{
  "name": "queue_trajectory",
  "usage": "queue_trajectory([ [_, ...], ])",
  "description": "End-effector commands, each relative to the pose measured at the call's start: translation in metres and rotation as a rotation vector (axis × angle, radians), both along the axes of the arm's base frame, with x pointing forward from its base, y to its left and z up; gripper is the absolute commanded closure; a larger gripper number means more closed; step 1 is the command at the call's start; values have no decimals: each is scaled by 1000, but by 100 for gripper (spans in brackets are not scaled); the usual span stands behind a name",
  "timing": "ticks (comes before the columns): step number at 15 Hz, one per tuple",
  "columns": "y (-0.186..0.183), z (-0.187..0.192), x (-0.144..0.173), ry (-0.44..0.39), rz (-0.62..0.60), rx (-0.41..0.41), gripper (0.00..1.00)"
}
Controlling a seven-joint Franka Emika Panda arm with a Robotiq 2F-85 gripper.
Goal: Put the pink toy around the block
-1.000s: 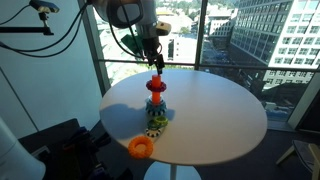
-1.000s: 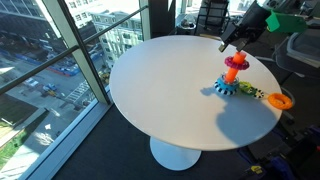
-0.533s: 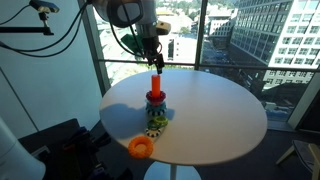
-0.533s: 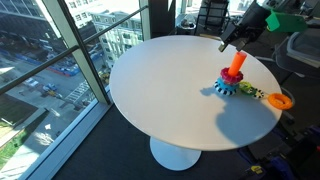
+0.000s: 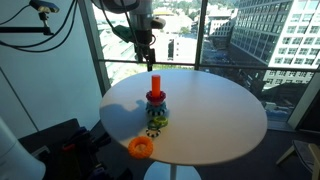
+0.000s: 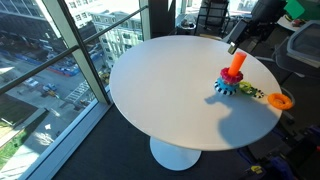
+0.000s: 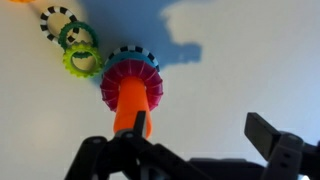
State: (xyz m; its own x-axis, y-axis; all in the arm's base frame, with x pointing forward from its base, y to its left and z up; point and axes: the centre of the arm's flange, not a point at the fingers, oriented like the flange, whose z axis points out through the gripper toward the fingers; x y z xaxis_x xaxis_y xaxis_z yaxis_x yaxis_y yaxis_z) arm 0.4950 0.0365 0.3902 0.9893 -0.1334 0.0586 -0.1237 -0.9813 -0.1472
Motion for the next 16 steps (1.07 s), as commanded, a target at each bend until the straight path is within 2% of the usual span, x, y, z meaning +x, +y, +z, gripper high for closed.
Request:
queue_trajectory([
  [1,5,26,-18,109,34,-31,0],
  [5,11,43,-45,239,84,-57,0],
  [8,14,61,-65,302,77,-115,0],
  [11,15,85,-84,319,39,-171,0],
  [16,11,121,-110,258,-25,-185,0],
])
